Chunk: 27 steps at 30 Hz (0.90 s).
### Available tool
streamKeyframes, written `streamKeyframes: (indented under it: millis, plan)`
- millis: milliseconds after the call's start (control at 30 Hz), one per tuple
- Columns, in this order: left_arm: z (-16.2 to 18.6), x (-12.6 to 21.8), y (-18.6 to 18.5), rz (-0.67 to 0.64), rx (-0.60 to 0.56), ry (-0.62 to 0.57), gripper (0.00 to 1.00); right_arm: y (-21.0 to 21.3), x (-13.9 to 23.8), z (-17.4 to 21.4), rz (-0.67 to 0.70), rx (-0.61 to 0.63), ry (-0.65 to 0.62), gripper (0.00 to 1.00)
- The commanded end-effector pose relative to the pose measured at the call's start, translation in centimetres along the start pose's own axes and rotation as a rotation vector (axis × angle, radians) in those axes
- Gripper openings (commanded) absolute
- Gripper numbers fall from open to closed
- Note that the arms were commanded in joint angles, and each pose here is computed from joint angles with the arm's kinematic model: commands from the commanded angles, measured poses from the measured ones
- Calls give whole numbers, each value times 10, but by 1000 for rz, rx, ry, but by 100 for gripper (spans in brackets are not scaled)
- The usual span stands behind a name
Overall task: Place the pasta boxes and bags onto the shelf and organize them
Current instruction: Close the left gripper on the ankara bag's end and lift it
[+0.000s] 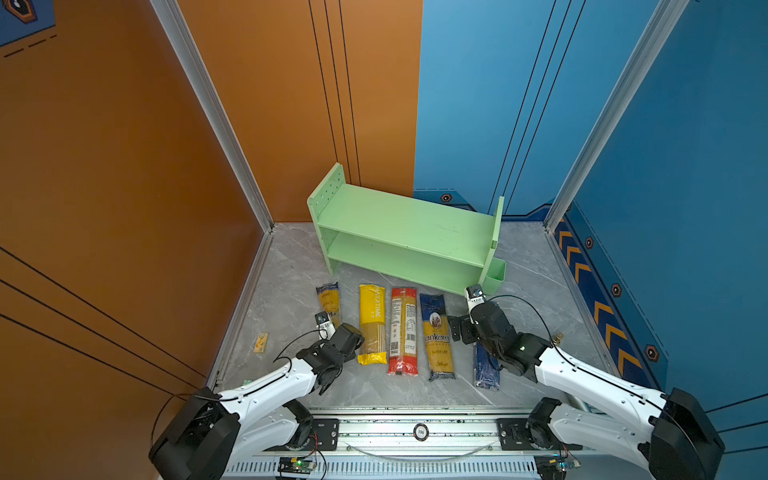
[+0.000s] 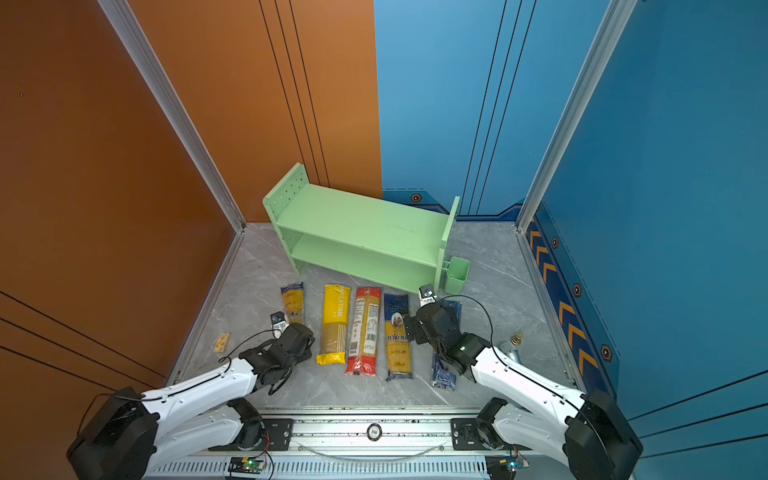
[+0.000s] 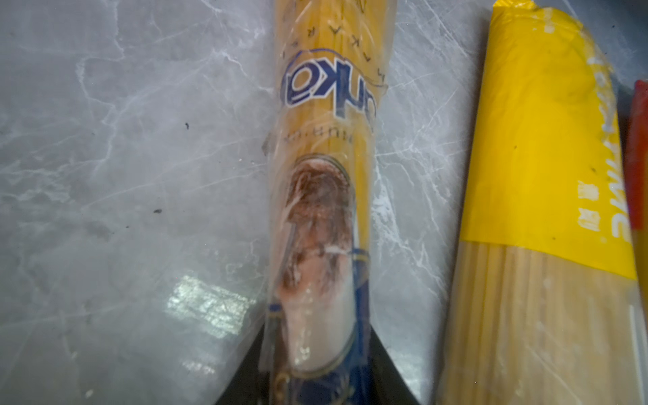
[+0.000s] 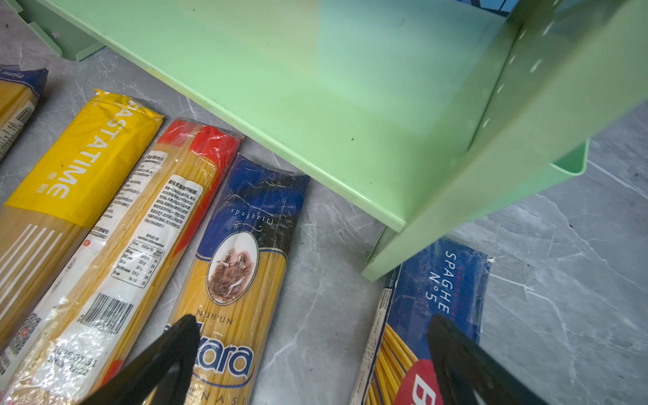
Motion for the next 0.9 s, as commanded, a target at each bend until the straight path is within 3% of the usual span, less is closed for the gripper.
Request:
streamKeyframes:
  millis: [0, 300, 867]
  plan:
    - [7, 3, 11, -44, -34, 39, 0, 8, 0, -11, -24, -20, -31, 99]
    - [-5, 14, 5, 11, -48, 66, 0, 13, -7, -11, -27, -17, -9, 98]
    - [-62, 77, -10, 224, -145, 76, 0, 21, -19, -9, -33, 11, 59, 98]
Point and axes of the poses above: each gripper's point midway between its finger pads, its own x axis back along the fingers, its own y axis along the line the jaws close on, z = x × y, the point moved 10 cm from there along x, back along the fingers, and after that the axes turned 14 degrees about -x, right-handed, at the moved point
